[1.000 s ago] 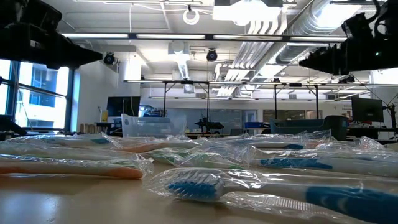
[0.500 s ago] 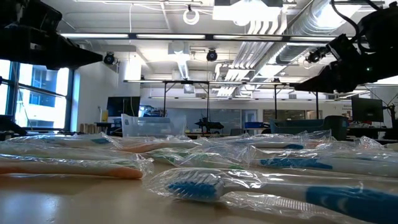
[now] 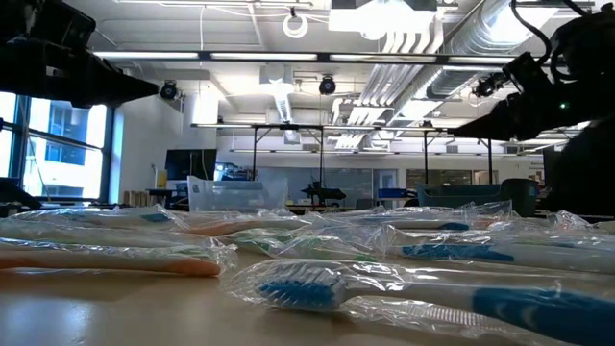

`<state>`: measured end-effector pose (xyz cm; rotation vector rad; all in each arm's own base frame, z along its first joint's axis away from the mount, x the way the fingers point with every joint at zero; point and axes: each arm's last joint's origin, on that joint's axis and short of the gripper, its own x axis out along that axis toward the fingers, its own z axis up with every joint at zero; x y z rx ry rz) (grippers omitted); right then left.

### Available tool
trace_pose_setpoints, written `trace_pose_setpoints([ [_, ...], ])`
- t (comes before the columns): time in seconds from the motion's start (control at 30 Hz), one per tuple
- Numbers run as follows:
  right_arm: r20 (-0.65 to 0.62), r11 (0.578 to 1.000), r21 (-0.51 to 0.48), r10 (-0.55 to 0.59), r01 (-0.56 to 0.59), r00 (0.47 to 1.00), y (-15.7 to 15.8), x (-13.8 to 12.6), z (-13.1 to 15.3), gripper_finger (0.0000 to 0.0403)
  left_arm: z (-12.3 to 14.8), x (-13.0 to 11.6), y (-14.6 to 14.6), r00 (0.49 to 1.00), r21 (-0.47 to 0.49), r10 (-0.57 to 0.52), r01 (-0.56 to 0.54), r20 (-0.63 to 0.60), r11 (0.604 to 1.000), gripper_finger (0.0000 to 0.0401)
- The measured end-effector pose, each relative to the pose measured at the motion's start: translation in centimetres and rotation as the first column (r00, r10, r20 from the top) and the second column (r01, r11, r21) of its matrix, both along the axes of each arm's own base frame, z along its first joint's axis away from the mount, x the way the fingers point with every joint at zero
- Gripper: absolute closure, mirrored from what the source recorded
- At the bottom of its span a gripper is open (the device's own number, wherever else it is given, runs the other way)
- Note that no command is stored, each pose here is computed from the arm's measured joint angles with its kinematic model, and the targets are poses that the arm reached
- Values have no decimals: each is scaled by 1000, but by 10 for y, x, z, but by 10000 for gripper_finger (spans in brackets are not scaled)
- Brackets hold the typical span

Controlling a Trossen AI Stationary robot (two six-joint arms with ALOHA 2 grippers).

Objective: Pick & Place Toothbrushes
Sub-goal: Put the green toothbrush into the blue bin

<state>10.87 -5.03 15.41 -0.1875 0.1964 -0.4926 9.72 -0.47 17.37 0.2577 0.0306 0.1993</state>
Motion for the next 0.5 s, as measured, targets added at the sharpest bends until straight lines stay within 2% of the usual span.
trace_pose_setpoints([
  [0.17,8,1000,14,-11,11,1000,-1,0,0,401,0,0,0,1000,0,0,0,-1,1000,401],
  [0.37,87,994,105,-25,16,996,-1,0,3,401,0,0,0,1000,0,0,0,-1,1000,401],
  [0.5,103,995,100,-24,14,994,-1,0,4,401,0,0,0,1000,0,0,0,-1,1000,401],
])
